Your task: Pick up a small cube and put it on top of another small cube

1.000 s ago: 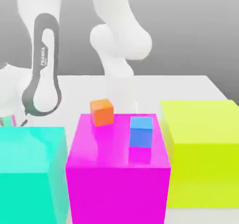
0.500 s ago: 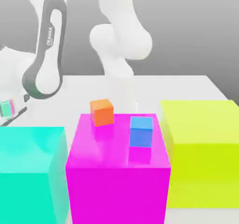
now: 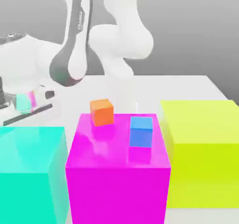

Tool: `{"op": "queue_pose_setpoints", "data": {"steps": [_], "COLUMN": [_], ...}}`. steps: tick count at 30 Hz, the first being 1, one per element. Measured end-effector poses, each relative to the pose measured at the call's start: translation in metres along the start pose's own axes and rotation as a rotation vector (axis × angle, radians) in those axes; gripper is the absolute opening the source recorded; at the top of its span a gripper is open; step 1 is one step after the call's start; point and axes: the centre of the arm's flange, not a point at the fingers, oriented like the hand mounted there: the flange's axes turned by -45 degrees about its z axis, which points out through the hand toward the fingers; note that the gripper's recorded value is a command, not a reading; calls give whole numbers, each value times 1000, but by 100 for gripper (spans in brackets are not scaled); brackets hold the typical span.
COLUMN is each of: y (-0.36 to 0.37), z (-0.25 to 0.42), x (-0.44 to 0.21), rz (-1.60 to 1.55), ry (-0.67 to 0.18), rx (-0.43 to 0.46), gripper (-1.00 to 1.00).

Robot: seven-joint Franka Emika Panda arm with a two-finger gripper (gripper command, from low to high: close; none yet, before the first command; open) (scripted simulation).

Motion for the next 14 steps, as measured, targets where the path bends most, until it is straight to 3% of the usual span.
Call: {"op": "queue_pose_setpoints", "data": {"steps": [5, 11, 12, 14], "y": [14, 16, 17, 17], "z": [-8, 44, 52, 52], "x": [-16, -19, -19, -19], "rz": [173, 202, 203, 203], "ry": [0, 0, 0, 0], "rx": [0, 0, 0, 0], "gripper": [-100, -100, 100, 100]}}
